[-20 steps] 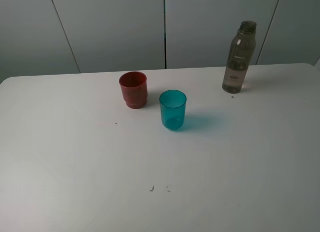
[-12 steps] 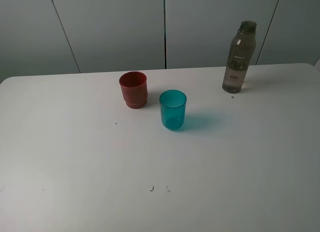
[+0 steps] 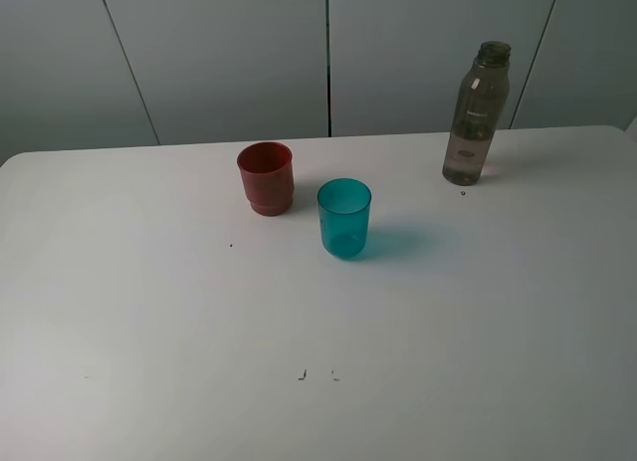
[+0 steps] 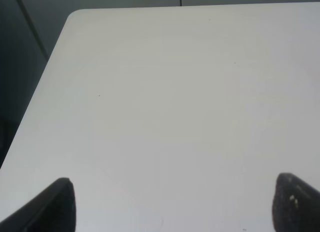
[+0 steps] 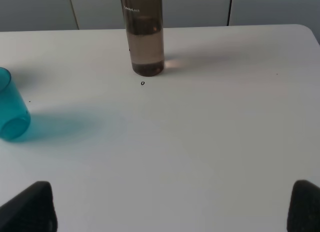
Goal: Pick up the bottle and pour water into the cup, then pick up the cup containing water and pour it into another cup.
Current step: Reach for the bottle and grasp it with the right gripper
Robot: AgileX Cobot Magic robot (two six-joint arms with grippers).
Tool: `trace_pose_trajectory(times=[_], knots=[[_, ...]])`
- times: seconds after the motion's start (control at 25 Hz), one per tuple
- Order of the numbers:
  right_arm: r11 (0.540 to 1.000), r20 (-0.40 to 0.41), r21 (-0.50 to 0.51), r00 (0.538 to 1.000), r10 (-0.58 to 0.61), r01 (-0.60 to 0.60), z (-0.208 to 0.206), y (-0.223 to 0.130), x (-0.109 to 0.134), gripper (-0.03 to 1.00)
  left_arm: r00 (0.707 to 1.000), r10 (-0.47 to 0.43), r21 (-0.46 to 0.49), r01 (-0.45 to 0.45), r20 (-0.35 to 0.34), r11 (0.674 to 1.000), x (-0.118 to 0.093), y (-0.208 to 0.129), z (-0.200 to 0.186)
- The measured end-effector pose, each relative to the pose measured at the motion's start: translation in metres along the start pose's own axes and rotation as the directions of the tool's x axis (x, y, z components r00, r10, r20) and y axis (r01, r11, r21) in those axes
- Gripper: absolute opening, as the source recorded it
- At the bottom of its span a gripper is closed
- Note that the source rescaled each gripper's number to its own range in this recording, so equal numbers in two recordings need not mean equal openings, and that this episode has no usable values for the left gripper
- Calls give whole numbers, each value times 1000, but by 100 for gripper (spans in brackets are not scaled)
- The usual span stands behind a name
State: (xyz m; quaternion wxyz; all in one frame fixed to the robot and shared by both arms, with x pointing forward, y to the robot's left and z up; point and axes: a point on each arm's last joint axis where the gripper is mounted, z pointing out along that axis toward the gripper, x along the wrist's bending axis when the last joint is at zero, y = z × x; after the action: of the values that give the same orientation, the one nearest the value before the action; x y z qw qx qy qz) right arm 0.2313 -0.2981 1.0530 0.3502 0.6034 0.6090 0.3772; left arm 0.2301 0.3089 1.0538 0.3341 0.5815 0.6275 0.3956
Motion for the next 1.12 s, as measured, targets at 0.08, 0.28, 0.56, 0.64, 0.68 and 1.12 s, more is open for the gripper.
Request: trace_pose_trajectory(times=[0.08,0.28,0.56,0.64,0.68,1.12], knots=[[1000,0,0,1000,0,0,0,0,0,100,1000,0,0,0,0,1000,0,0,0],[1000,0,0,1000,0,0,0,0,0,100,1000,0,0,0,0,1000,0,0,0],[1000,0,0,1000,0,0,0,0,0,100,1000,0,0,0,0,1000,0,0,0],[1000,0,0,1000,0,0,0,0,0,100,1000,0,0,0,0,1000,0,0,0],[1000,0,0,1000,0,0,0,0,0,100,1000,0,0,0,0,1000,0,0,0],[1000,0,0,1000,0,0,0,0,0,100,1000,4,0,-4,0,1000,0,0,0]])
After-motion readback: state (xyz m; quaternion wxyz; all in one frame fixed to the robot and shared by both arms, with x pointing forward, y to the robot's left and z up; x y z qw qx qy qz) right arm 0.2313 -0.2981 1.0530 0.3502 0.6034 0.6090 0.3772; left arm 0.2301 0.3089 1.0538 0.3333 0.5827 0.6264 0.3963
